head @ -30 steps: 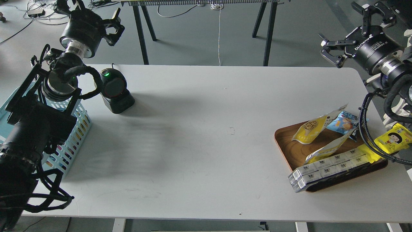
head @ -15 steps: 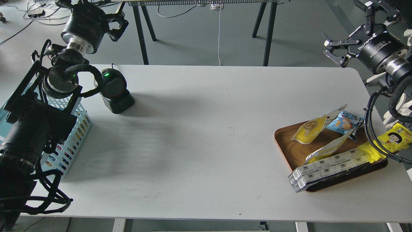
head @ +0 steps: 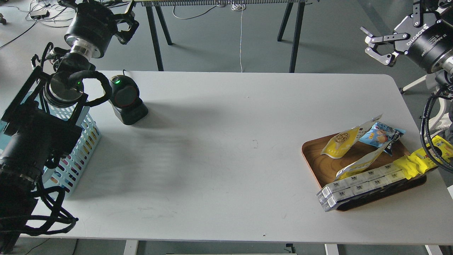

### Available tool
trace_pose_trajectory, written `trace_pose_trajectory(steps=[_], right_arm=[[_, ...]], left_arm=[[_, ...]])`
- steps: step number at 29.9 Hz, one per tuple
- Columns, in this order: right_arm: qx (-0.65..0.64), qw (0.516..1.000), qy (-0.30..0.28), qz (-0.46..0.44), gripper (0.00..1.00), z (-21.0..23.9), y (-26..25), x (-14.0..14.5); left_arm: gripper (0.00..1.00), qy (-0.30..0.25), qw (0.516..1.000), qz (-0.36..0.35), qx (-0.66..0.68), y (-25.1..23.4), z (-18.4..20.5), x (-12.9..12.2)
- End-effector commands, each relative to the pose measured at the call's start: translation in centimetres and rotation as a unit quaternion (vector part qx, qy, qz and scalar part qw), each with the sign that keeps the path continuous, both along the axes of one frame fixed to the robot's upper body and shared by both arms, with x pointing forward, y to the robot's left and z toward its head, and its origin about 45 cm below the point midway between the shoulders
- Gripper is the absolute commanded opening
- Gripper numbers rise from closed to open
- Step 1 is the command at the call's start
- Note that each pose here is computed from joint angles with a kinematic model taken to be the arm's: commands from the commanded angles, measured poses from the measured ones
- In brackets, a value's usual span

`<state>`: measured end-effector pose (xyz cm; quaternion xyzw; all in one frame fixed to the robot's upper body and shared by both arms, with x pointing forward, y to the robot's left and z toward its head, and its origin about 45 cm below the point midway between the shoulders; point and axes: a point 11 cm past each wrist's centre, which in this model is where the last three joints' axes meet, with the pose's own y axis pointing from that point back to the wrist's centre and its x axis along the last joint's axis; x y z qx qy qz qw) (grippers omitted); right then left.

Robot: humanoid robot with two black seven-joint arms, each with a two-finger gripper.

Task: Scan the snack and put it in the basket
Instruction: 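Raise the right gripper and move it over the wooden snack tray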

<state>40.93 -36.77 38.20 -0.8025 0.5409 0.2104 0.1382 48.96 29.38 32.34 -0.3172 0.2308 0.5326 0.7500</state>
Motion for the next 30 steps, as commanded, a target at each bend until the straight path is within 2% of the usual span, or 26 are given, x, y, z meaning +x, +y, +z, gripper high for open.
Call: trace_pose_trajectory(steps=[1, 9, 15, 19, 24, 30], right_arm=[[-0.023, 1.0, 0.008, -0.004, 0.99, 0.4, -0.2, -0.8], [-0.137, 0.99, 0.012, 0.024, 0.99, 2.6, 0.7, -0.6], [-0.251, 0.965, 0.0, 0.077, 0.99, 5.9, 5.1, 0.5], [-0.333, 0.934, 0.012, 0.13, 0.99, 6.2, 9.2, 0.7], [-0.452, 0.865, 0.095, 0.193, 0.99, 5.2, 12.9, -1.1], [-0.537, 0.793, 0.211, 0.193, 0.99, 2.6, 12.8, -4.2]], left_arm=[[1.0, -0.001, 1.0, 0.0, 0.0, 0.0, 0.0, 0.0], [1.0, -0.019, 1.0, -0.011, 0.0, 0.0, 0.9, 0.0], [1.0, -0.023, 1.0, -0.012, -0.001, -0.1, 1.2, 0.0], [1.0, -0.029, 0.999, -0.015, -0.003, -0.3, 1.6, 0.0], [1.0, -0.033, 0.999, -0.014, -0.003, -0.1, 1.9, 0.0], [1.0, -0.033, 0.999, -0.013, -0.003, 0.0, 1.9, 0.0]])
